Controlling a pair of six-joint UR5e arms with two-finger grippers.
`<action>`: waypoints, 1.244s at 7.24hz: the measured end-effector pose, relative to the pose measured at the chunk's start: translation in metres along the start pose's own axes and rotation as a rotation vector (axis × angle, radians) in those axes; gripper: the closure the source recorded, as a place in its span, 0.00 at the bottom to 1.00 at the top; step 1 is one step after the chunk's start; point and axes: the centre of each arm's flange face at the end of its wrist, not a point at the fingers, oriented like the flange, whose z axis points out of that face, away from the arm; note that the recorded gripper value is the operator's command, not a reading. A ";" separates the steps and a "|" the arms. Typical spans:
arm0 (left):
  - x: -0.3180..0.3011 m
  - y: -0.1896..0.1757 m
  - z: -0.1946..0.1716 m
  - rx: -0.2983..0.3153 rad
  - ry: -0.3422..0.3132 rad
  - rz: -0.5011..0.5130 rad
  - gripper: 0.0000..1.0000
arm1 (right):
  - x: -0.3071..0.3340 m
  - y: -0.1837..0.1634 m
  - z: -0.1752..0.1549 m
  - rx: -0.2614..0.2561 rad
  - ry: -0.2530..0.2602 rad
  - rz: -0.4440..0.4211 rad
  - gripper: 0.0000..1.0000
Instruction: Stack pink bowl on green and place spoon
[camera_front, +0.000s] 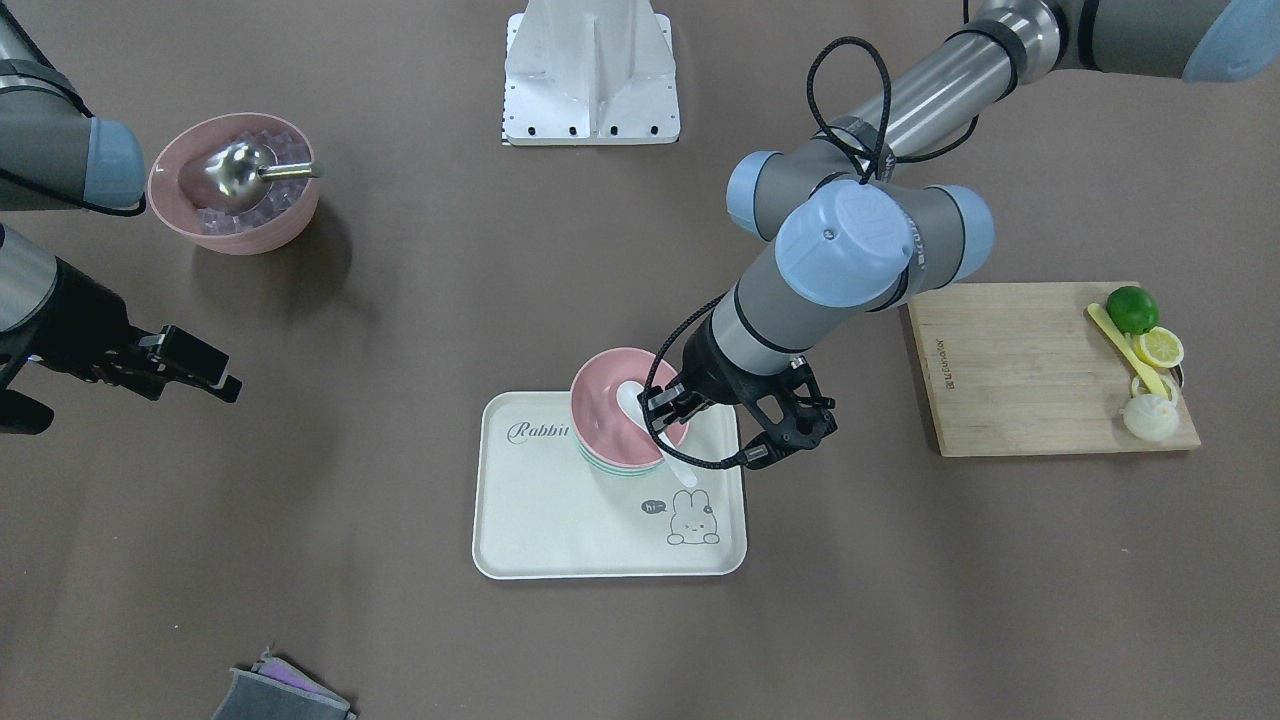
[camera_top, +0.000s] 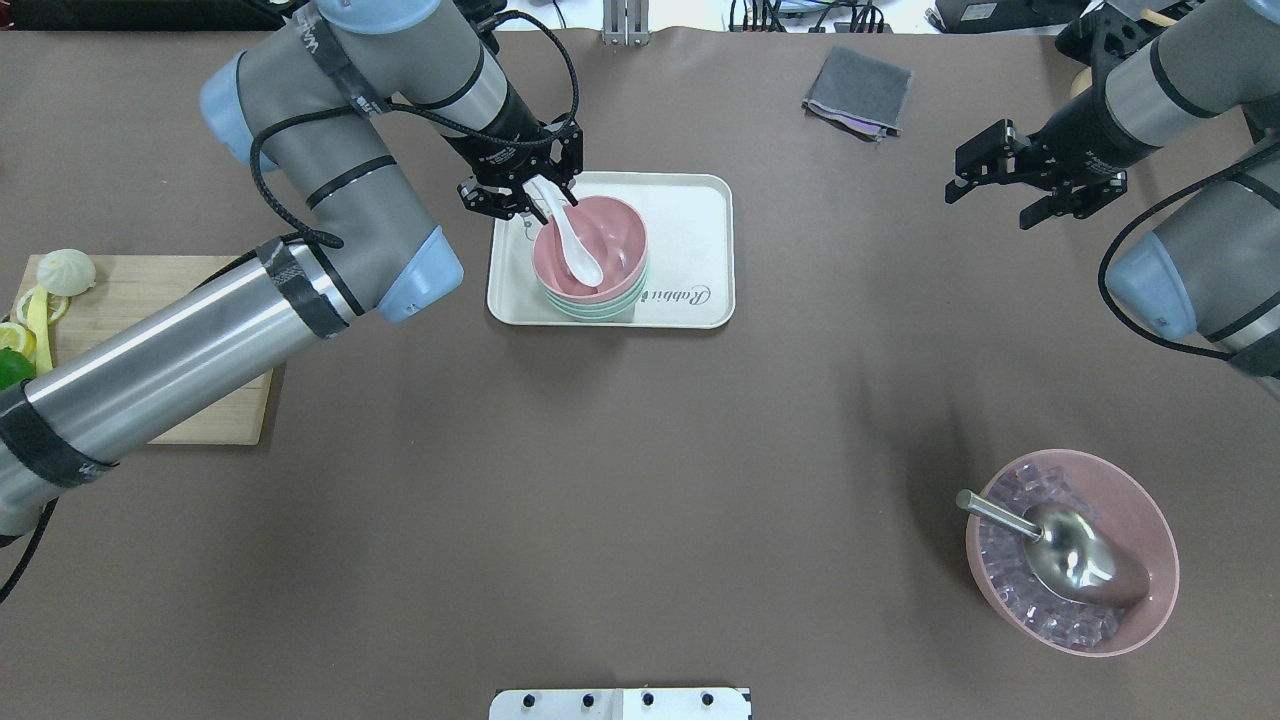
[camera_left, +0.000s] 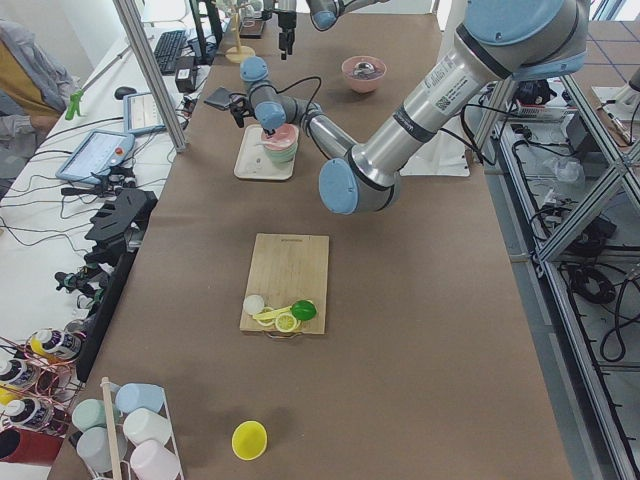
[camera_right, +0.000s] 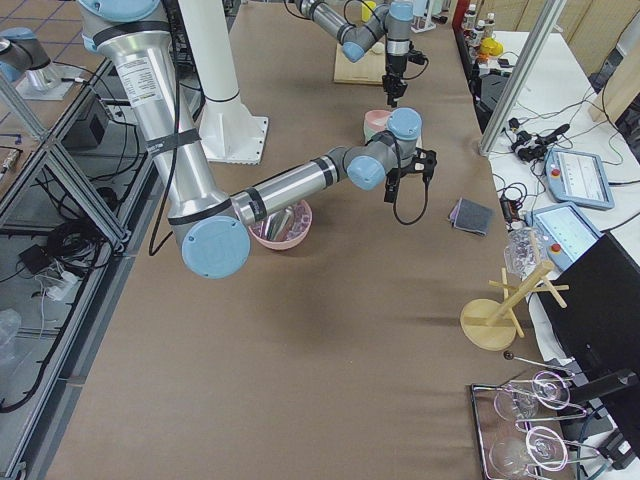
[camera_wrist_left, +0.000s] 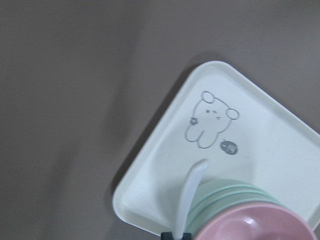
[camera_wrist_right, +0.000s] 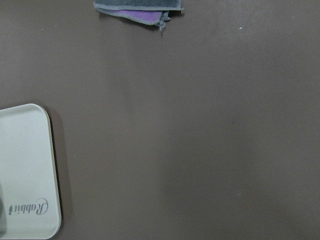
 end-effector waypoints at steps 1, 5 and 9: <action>-0.027 -0.002 -0.011 -0.007 0.010 -0.002 0.02 | 0.001 0.000 0.000 0.001 0.001 0.001 0.00; -0.213 -0.060 -0.105 0.010 -0.002 0.163 0.02 | 0.062 -0.014 -0.024 0.035 0.034 -0.054 0.00; -0.459 -0.128 -0.179 0.068 -0.191 0.549 0.02 | 0.202 -0.038 -0.072 -0.013 0.195 -0.276 0.00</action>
